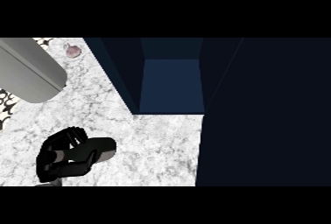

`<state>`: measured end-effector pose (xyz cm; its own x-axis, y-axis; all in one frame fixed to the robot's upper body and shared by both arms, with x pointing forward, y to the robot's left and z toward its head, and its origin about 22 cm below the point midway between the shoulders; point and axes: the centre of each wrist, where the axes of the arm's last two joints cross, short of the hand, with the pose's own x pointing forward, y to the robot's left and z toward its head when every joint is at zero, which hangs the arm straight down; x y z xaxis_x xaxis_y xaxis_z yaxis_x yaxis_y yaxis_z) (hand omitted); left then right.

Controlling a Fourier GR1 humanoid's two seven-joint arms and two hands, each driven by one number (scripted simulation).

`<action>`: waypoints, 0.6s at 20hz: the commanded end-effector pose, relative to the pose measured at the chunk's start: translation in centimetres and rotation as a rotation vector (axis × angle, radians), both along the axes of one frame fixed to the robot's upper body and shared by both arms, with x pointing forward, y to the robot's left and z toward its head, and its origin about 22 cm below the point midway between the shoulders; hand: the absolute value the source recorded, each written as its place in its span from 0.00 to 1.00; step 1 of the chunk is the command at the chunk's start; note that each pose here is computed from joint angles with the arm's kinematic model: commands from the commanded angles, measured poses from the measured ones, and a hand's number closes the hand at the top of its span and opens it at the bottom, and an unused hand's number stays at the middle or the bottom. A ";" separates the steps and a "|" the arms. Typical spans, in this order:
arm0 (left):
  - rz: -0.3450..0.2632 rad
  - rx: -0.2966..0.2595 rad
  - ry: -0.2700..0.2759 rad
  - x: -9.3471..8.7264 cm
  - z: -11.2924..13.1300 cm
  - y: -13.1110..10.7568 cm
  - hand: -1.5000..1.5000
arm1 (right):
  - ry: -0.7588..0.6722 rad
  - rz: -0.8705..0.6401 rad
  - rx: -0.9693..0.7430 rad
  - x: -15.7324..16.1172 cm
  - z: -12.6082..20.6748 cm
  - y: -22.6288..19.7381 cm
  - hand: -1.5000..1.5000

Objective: Pick up the wine, place it into the cabinet and close the cabinet

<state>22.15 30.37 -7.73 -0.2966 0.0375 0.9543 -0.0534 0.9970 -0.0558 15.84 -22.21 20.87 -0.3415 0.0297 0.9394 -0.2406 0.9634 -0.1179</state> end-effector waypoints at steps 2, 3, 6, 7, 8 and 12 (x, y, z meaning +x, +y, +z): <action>-0.029 -0.005 -0.086 -1.4 3.1 -0.4 1.00 | -0.015 0.063 0.033 -1.5 1.1 -0.1 0.00; -0.070 -0.076 -0.093 -0.1 2.6 -1.3 1.00 | -0.031 0.070 0.053 -2.7 0.7 0.0 0.00; -0.104 -0.065 -0.083 -0.4 4.7 -1.8 1.00 | -0.010 0.062 0.050 -1.8 -0.4 -0.8 0.00; -0.115 -0.091 -0.095 -0.5 5.9 -2.1 1.00 | -0.008 0.043 0.048 -2.7 0.7 0.0 0.00; -0.117 -0.091 -0.093 -1.8 6.2 -3.6 1.00 | -0.021 0.053 0.058 -1.0 1.4 0.2 0.00; -0.164 -0.089 -0.076 -2.0 10.0 -5.2 1.00 | -0.016 0.063 0.044 -2.6 0.5 -0.1 0.00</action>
